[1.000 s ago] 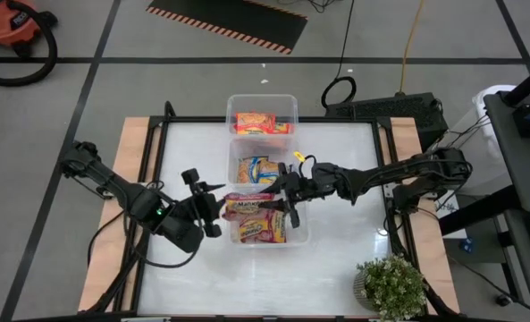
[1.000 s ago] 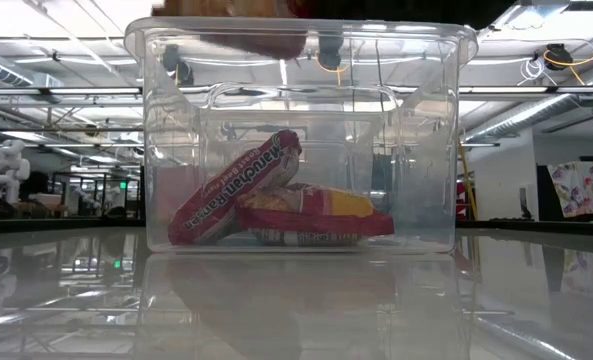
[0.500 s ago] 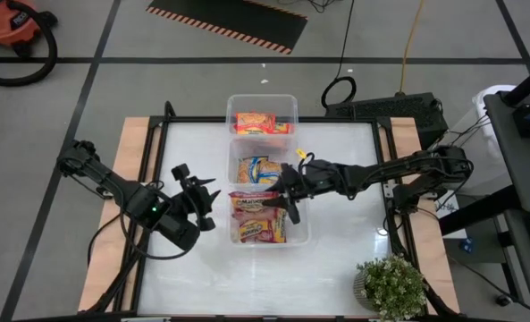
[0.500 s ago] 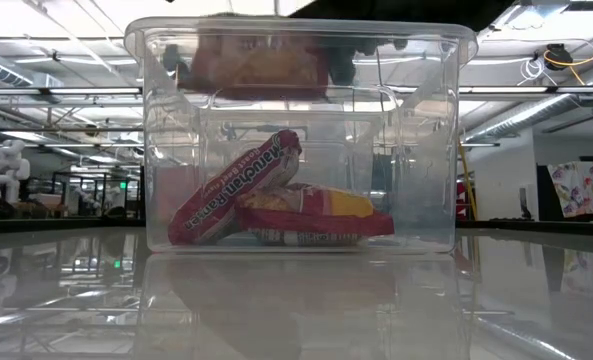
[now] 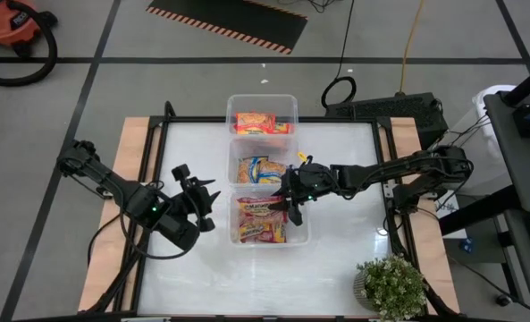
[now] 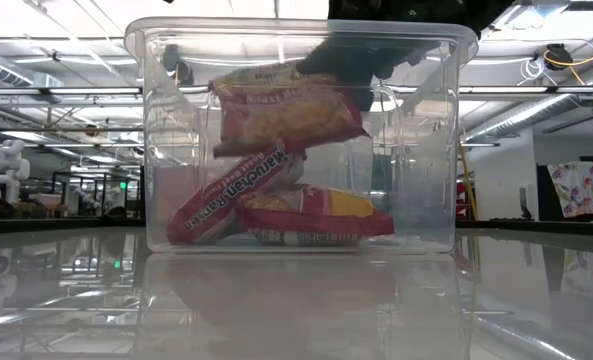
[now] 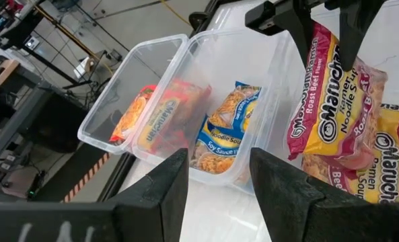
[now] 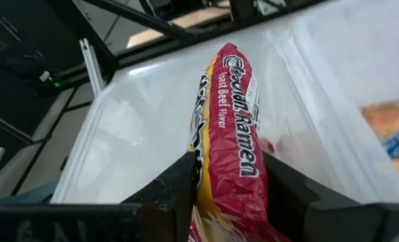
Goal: Sort Maruchan noodles
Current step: Put the red noodle pack into the bottom transparent bin, then return to Home Position
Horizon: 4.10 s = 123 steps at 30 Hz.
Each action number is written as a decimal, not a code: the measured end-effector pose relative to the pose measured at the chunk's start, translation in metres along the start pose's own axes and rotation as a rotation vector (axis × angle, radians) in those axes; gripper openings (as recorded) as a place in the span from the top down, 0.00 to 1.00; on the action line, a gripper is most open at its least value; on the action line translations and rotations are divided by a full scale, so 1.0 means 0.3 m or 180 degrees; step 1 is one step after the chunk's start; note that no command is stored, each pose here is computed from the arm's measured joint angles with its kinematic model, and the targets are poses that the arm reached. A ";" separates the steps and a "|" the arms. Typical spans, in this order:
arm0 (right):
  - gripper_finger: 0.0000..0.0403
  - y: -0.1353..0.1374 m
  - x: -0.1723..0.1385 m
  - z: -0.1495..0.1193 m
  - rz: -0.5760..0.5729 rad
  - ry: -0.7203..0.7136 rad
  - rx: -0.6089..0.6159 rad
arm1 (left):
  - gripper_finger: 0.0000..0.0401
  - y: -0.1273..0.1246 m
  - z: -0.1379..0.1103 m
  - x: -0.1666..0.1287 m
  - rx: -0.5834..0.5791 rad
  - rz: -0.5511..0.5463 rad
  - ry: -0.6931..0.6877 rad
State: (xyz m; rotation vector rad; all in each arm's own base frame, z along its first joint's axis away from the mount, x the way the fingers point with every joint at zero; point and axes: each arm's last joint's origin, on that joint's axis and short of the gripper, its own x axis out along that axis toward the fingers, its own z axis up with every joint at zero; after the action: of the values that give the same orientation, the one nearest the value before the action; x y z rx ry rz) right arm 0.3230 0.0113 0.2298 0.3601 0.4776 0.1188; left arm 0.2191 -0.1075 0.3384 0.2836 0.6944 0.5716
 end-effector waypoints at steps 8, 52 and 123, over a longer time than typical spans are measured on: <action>0.61 0.000 0.000 -0.008 -0.0015 0.0070 -0.0009 | 0.59 0.000 0.000 0.000 0.0009 -0.0002 0.0000; 0.99 -0.010 -0.291 0.021 -0.0831 -0.0525 -0.1738 | 0.66 0.084 -0.171 0.133 -0.0026 -0.0857 -0.1346; 1.00 -0.098 -0.493 -0.344 -0.1097 -0.1043 -0.1968 | 0.98 0.179 -0.650 0.280 -0.0546 -0.1289 -0.1847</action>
State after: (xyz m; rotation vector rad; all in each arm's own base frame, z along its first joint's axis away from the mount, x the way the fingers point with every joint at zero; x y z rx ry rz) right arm 0.1449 -0.0129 0.1971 -0.3091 0.1554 -0.1278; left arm 0.1194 -0.0035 0.1736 0.1299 0.1276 0.1407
